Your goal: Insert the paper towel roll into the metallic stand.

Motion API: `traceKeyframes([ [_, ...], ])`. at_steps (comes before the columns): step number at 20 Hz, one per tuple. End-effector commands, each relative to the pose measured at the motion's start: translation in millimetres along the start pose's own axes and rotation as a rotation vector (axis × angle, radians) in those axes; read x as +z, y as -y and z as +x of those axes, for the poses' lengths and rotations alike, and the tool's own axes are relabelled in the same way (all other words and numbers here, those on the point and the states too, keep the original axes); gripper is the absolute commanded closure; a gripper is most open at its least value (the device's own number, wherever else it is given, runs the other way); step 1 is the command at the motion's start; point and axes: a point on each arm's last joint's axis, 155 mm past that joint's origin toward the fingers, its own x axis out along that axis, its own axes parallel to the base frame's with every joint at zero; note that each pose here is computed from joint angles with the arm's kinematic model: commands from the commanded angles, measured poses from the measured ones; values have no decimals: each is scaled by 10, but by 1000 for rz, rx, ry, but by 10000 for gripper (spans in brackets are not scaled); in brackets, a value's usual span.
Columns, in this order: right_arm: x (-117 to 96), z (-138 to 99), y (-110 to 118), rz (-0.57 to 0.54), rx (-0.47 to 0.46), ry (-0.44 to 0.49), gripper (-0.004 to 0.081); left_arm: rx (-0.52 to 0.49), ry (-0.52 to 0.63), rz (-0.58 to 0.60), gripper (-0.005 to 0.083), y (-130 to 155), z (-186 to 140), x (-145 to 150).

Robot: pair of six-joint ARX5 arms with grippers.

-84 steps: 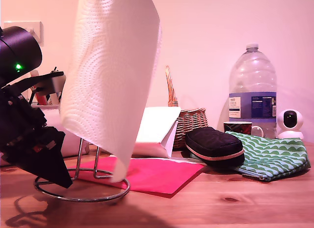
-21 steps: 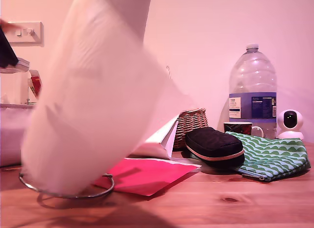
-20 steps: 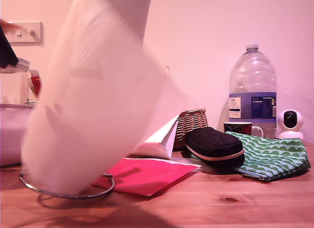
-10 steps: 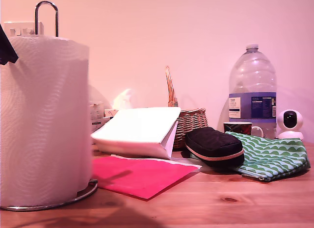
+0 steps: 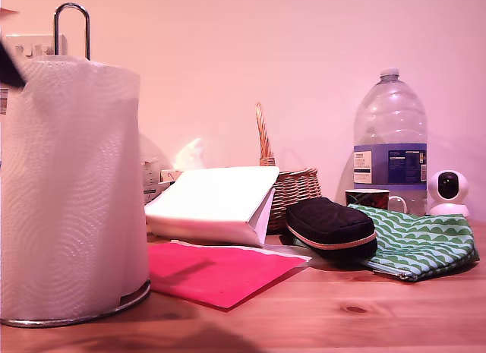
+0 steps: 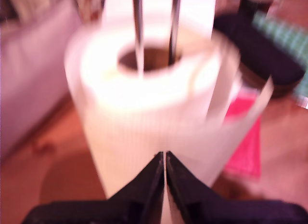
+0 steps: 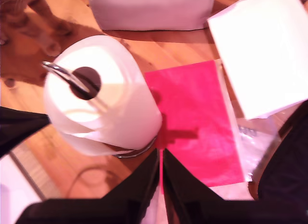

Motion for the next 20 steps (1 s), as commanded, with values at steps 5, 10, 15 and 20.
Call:
traceKeyframes([
  [5,135,-587,344,21,-135,136,781,22,34,75,796,-47,18,53],
  [10,65,-856,388,15,-170,169,781,52,69,82,796,-135,18,148],
  [15,-140,-922,478,23,-225,166,781,64,84,71,796,-198,20,195],
  [20,-337,-991,511,29,-253,223,781,55,104,66,796,-186,17,243],
])
